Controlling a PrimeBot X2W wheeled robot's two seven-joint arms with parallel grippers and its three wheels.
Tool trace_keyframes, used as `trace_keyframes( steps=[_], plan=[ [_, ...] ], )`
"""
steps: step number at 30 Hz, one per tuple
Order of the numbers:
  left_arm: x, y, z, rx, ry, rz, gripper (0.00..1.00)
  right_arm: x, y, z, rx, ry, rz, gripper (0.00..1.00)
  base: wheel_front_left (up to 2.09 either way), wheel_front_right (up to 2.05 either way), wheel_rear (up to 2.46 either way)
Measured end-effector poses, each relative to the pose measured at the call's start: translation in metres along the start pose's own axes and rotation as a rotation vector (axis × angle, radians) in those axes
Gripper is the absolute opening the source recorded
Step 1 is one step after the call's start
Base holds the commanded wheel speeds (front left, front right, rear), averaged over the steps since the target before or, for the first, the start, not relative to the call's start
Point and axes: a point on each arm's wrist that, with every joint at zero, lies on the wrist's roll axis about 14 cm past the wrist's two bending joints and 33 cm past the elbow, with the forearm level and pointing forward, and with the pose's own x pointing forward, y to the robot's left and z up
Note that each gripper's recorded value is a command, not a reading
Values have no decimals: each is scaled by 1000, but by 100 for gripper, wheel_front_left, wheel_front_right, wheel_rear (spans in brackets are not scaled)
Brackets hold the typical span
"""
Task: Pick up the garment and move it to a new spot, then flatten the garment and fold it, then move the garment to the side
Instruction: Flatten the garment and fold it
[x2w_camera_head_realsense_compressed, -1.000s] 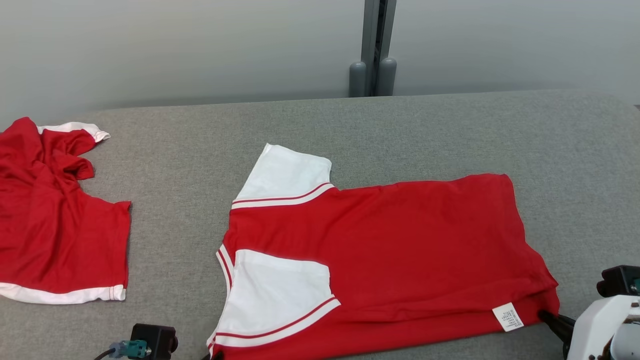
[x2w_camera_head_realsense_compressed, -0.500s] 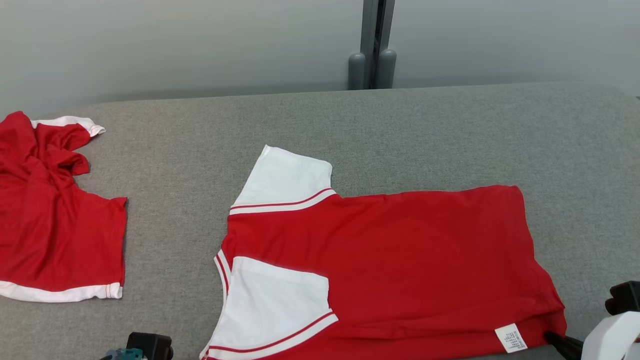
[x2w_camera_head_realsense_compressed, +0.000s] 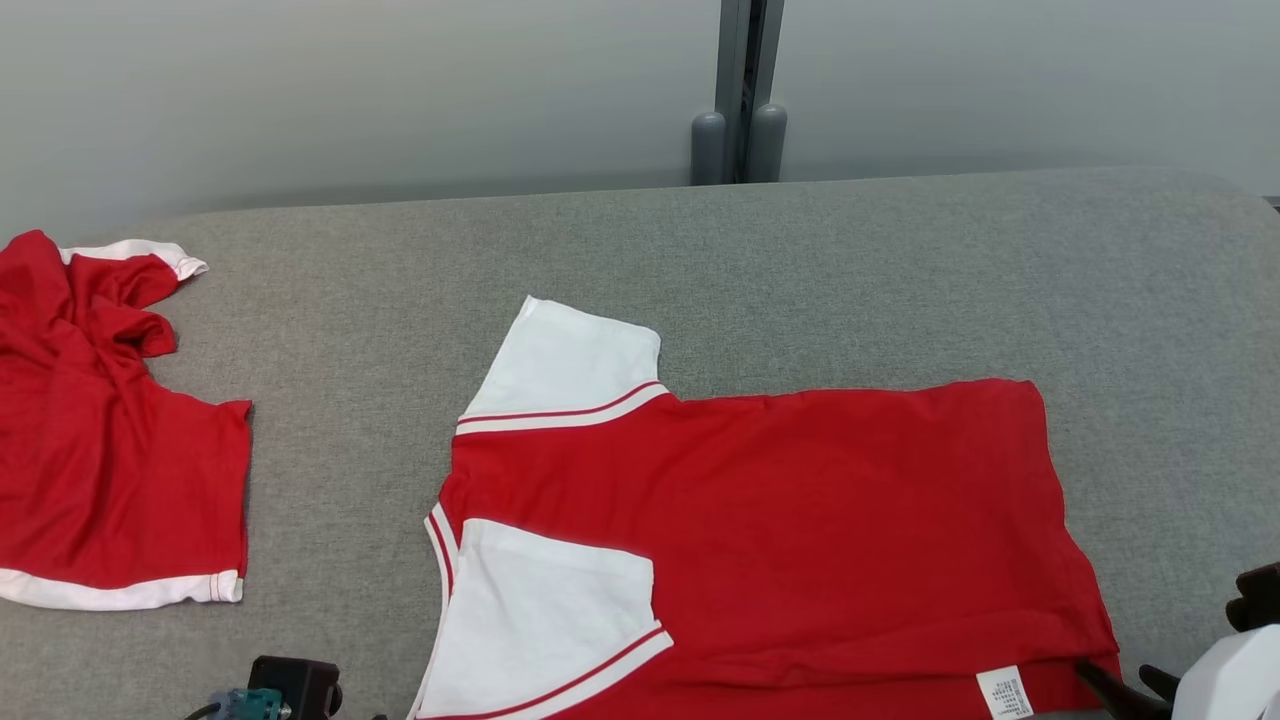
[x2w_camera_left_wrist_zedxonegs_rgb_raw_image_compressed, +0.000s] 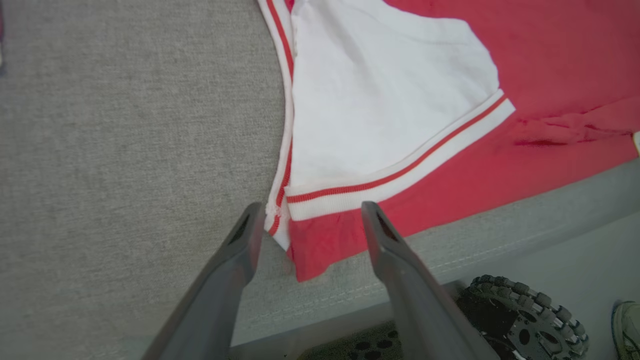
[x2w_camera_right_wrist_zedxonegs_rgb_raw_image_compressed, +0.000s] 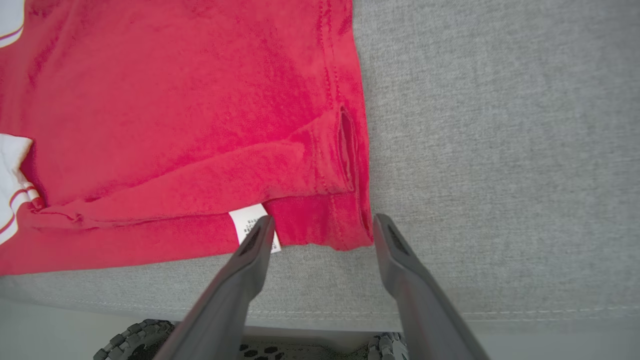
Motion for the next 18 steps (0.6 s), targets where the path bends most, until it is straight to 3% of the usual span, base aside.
trace_keyframes(
  steps=[4,12,15,18],
  plan=[
    [-3,-1,23,27,-86,1,100,-8,-1,15,-6,-57,-8,100,0,0,0],
    [-4,-3,89,112,-263,-2,100,-25,4,85,-61,-299,-24,100,0,0,0],
    [3,-2,121,179,-320,2,100,-22,8,115,-73,-396,-27,100,0,0,0],
    [16,-6,142,203,-330,-23,100,-6,13,124,-52,-398,-5,100,0,0,0]
  ],
)
